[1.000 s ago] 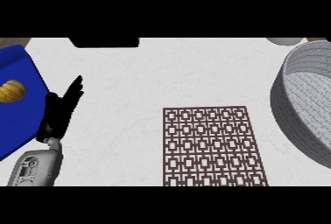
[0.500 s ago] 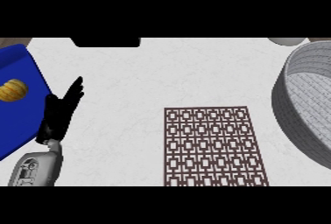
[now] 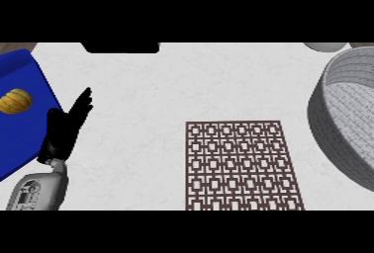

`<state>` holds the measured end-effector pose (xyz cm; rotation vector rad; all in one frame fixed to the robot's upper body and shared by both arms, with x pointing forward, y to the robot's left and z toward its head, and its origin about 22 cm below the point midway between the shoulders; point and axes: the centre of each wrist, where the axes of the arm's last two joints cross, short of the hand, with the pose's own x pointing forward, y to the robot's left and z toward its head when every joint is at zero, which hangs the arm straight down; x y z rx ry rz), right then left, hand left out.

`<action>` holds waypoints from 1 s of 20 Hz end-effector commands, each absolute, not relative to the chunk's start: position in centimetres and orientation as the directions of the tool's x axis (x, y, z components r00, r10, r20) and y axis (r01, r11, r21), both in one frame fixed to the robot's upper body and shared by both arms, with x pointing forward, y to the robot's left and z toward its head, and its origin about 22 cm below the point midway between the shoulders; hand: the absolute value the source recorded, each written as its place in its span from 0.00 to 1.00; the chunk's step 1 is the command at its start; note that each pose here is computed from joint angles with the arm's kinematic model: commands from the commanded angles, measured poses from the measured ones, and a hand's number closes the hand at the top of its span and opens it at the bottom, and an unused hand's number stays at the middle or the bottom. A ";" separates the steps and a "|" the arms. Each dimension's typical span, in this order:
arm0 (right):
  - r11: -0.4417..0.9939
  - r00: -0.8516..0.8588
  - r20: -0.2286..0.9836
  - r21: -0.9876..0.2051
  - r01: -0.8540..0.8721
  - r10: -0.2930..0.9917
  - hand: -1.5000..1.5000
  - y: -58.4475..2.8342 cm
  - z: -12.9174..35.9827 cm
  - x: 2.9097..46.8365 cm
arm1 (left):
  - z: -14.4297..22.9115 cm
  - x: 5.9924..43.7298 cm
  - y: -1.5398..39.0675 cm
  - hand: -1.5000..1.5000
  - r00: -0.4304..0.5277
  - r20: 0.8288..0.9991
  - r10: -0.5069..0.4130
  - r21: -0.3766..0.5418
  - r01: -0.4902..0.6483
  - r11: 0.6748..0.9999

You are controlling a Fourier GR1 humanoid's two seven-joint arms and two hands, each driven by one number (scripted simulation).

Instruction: Pick the bell pepper from the placemat and place it in the basket

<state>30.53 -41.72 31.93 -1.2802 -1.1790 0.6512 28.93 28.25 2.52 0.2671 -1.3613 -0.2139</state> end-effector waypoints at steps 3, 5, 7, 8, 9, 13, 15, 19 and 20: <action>0.220 0.341 0.268 -0.960 0.172 0.901 1.00 -43.9 27.4 32.1 | 3.2 29.8 25.9 0.50 0.199 0.932 -0.303 0.309 0.003 0.951; 0.232 0.331 0.272 -0.960 0.154 0.904 1.00 -44.8 27.9 30.6 | 2.3 29.0 27.2 0.50 0.219 0.927 -0.305 0.313 0.000 0.950; 0.317 0.326 0.353 -0.935 0.160 0.877 1.00 -45.2 24.1 31.9 | 3.1 30.5 27.0 0.50 0.186 0.932 -0.310 0.316 -0.006 0.949; 0.358 0.338 0.379 -0.925 0.126 0.861 1.00 -45.4 24.2 32.2 | 3.3 29.2 26.5 0.50 0.199 0.932 -0.302 0.313 -0.025 0.949; 0.397 0.388 0.417 -0.908 0.135 0.822 1.00 -45.3 23.6 32.4 | 3.7 30.4 26.4 0.50 0.201 0.936 -0.291 0.296 0.001 0.955; 0.497 0.378 0.528 -0.848 0.185 0.760 0.00 -46.8 22.2 32.5 | 3.2 31.2 28.5 0.50 0.205 0.930 -0.305 0.313 -0.006 0.950; 0.516 0.347 0.557 -0.831 0.209 0.755 0.00 -45.5 20.2 33.4 | 3.2 29.8 27.7 0.50 0.211 0.929 -0.305 0.310 0.012 0.951; 0.524 0.274 0.611 -0.785 0.330 0.743 0.00 -48.7 20.7 32.5 | 2.4 29.8 27.9 0.50 0.190 0.935 -0.299 0.302 0.013 0.953; 0.524 0.255 0.629 -0.764 0.377 0.734 0.00 -48.1 21.6 31.9 | 3.2 29.7 27.2 0.50 0.197 0.935 -0.295 0.302 -0.005 0.953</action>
